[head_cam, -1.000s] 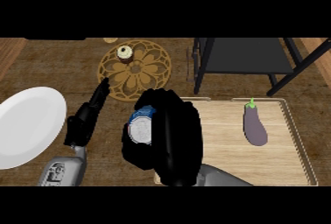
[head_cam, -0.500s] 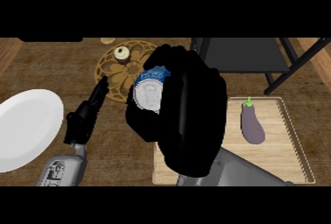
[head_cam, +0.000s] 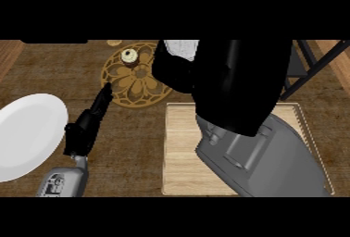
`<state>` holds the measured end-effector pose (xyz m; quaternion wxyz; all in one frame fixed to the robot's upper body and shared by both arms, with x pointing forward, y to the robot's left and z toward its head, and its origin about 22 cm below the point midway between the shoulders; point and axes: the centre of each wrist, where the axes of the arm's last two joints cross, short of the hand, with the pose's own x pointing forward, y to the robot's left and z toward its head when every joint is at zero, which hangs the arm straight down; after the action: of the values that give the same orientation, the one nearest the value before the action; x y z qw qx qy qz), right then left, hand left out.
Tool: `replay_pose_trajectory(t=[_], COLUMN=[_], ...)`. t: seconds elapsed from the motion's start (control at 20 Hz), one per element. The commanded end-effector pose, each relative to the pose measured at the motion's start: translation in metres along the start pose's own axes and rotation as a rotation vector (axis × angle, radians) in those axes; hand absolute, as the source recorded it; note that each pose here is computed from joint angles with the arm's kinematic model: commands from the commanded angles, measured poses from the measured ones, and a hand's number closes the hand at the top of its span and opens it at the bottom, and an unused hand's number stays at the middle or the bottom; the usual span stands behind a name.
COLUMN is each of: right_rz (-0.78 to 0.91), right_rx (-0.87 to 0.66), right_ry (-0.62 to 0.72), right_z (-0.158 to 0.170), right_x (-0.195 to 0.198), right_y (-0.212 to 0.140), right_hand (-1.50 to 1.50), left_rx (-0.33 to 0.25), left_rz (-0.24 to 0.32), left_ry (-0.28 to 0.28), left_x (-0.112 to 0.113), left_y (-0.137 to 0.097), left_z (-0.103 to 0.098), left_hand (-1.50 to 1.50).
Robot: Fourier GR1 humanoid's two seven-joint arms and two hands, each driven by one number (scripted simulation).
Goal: Pick the can from the tray and place it in the tiered shelf
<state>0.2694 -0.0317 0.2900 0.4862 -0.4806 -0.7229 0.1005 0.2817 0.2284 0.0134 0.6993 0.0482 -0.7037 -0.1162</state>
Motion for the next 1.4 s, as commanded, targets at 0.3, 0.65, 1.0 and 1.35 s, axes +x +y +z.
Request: replay_pose_trajectory(t=[0.3,0.65,1.0,1.35], right_rz=[0.120,0.210,0.270,0.257], right_rx=[-0.079,-0.129,-0.172,-0.191], right_ry=[0.147,0.099,0.083,-0.013], right_z=[-0.058,-0.065,-0.103,-0.125], right_x=[0.001,-0.007,-0.035,-0.081], right_y=[-0.015,-0.020,0.019,0.046], right_hand=[1.50,1.50,1.50,1.50], left_rx=[0.003,-0.008,-0.013,-0.013], left_rz=[-0.010,-0.011,-0.009,-0.004], left_ry=[-0.003,-0.018,0.002,-0.015], left_x=[0.008,0.005,0.008,0.004], left_y=[0.001,-0.007,-0.017,-0.001], left_z=[-0.017,0.011,0.007,-0.004], left_hand=[0.00,0.00,0.00,0.00])
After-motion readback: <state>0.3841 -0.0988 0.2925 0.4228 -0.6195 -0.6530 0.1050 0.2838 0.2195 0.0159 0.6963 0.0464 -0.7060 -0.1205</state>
